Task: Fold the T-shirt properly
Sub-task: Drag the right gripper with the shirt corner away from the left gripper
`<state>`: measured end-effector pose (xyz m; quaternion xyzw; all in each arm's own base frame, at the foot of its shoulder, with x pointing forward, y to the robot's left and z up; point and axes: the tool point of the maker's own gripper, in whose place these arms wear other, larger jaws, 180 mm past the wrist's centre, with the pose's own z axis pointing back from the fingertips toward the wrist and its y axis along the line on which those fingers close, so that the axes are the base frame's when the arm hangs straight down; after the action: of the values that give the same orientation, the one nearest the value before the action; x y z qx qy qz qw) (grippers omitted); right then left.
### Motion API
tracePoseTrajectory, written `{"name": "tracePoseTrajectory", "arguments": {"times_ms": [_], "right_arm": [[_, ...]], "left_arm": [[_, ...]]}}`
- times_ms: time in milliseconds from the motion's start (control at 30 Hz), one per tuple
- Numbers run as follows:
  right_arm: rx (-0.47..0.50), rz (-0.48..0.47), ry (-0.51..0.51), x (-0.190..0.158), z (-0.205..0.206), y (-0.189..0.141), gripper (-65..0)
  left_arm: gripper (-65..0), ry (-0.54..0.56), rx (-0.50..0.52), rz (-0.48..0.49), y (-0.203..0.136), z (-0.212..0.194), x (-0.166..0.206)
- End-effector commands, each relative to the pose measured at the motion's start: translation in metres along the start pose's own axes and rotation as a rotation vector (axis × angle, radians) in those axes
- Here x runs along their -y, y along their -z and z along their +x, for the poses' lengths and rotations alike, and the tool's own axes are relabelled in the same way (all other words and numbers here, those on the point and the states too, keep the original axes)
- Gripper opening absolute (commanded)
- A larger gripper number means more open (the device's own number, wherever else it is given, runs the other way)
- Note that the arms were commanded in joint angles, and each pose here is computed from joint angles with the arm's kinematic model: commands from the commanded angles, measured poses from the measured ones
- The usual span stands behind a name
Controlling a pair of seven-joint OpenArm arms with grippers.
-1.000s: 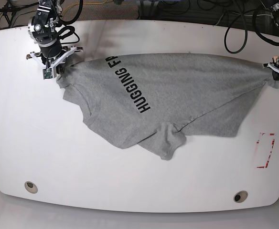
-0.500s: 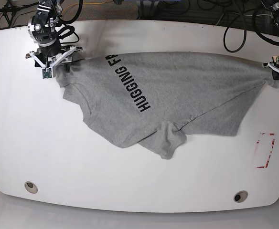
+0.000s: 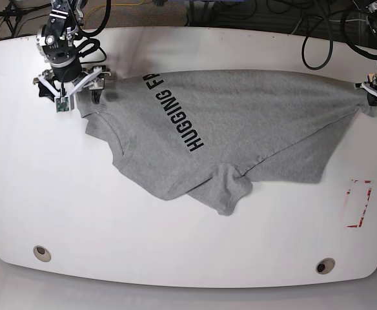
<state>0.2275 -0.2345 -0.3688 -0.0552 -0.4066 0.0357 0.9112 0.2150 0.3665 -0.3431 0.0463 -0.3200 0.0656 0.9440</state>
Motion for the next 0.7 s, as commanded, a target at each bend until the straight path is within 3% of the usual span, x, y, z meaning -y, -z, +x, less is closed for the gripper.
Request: {"name": "tracePoseTrajectory", "arguments": {"times_ms": [0,233,667], "right_arm": [[0.107,-0.007,-0.004,0.004,0.038,0.003,-14.0],[0.171,0.022,0.025,0.000,0.077,0.036,-14.0],[0.177,0.150,0.010,-0.031,0.137,0.111,-14.1]], "left_arm": [[-65.0,0.020,0.043,0.015,-0.006,0.014,-0.006],[-65.0,0.020,0.043,0.015,-0.006,0.014,-0.006],[-65.0,0.021,0.042,0.014,-0.006,0.014,-0.005]]}}
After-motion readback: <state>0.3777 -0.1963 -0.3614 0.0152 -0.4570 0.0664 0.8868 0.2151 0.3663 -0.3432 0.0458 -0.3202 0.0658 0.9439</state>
